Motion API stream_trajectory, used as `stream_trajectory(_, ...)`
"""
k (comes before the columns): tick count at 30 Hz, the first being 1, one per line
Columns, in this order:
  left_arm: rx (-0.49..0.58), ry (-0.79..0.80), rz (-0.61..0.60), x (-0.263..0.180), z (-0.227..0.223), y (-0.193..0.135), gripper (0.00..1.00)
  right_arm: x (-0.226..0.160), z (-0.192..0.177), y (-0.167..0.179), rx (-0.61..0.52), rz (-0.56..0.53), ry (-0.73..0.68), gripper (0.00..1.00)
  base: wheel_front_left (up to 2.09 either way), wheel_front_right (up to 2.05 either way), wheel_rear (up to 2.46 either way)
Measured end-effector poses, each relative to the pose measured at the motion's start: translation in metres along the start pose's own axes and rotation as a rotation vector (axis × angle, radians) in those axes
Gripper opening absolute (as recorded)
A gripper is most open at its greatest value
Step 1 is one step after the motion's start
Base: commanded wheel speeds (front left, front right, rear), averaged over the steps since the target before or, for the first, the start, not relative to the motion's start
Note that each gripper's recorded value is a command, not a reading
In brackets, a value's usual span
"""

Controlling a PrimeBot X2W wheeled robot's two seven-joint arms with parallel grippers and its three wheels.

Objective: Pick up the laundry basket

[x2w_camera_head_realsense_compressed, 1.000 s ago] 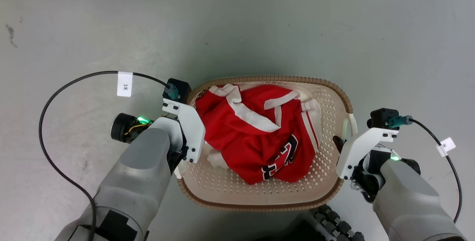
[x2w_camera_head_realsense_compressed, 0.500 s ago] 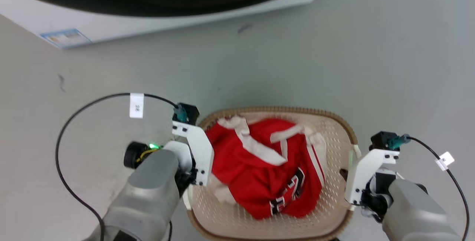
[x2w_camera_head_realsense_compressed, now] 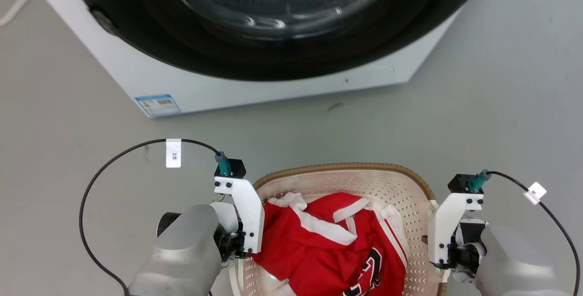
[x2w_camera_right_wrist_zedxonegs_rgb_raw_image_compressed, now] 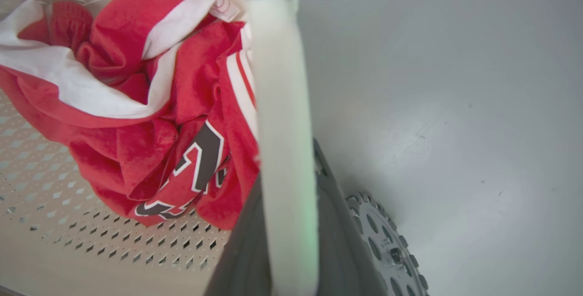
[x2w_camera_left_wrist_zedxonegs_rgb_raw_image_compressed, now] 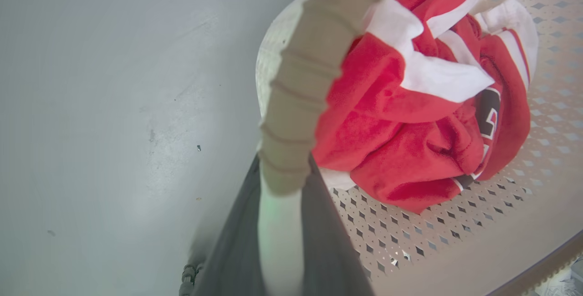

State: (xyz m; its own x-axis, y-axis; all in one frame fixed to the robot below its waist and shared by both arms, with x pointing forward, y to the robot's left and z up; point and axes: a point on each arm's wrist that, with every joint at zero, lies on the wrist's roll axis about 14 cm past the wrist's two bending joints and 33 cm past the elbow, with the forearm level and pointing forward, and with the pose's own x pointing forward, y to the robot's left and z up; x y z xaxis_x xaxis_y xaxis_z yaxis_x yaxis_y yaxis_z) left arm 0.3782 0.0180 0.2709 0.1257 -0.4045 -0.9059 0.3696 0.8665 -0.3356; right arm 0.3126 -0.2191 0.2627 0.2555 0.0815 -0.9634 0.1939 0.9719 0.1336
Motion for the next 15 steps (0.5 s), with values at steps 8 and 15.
stream_trajectory(8,-0.066,-0.008,0.041,-0.038,-0.006,0.011,0.00,-0.018,0.018,0.028,-0.072,0.067,0.009,0.00,0.00,0.00,0.00)
stream_trajectory(15,-0.104,-0.024,0.078,-0.063,-0.010,0.020,0.00,-0.032,0.019,0.050,-0.102,0.118,0.061,0.00,0.00,0.00,0.00)
